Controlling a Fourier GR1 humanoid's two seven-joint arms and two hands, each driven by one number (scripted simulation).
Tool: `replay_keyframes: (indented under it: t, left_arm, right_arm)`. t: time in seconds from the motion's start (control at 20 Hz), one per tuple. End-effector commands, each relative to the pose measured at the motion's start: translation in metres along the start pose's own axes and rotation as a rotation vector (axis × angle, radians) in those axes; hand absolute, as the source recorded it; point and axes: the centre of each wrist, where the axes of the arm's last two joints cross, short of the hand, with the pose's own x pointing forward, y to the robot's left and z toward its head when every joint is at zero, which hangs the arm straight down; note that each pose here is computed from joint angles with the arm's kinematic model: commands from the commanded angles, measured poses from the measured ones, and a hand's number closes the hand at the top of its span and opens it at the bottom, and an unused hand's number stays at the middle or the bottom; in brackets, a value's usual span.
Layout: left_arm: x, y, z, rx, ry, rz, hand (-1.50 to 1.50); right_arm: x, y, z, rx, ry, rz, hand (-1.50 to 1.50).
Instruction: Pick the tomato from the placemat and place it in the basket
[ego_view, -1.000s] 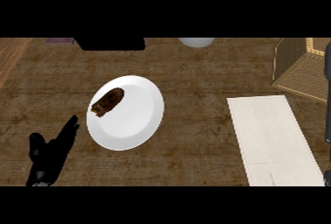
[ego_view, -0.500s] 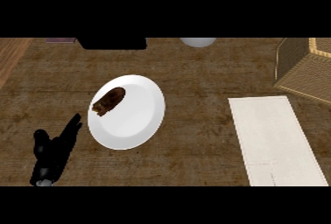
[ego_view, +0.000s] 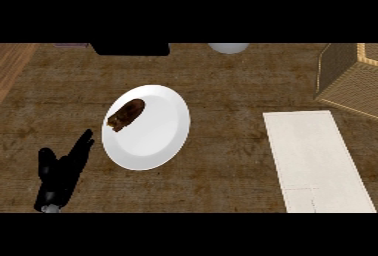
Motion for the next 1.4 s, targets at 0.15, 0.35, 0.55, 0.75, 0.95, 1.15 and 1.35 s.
replay_keyframes:
  t: [0.15, 0.35, 0.55, 0.75, 0.95, 1.15, 1.35]
  left_arm:
    - [-0.024, -0.002, -0.006, -0.004, 0.132, 0.005, 0.00]
    - [-0.030, 0.003, 0.006, 0.002, 0.136, 0.002, 0.00]
    - [-0.032, 0.006, 0.002, 0.013, 0.137, 0.009, 0.00]
    - [-0.032, -0.014, 0.007, -0.004, 0.152, 0.025, 0.00]
    - [-0.020, -0.013, -0.007, 0.006, 0.145, 0.009, 0.00]
    - [-0.028, 0.010, 0.006, 0.004, 0.139, 0.005, 0.00]
    - [-0.035, -0.005, 0.009, -0.005, 0.156, 0.011, 0.00]
  right_arm:
    - [-0.045, 0.008, -0.022, -0.001, 0.069, -0.149, 1.50]
    - [-0.067, 0.006, -0.029, 0.001, 0.061, -0.183, 1.50]
    - [-0.097, 0.023, -0.026, 0.007, 0.061, -0.165, 1.50]
    - [-0.117, 0.004, -0.037, -0.070, 0.131, 0.120, 1.50]
    - [-0.132, 0.008, -0.035, -0.012, 0.079, 0.191, -1.50]
    - [-0.139, -0.012, -0.044, -0.047, 0.032, 0.152, -1.50]
    - [-0.130, -0.036, -0.053, -0.093, 0.036, 0.081, -1.50]
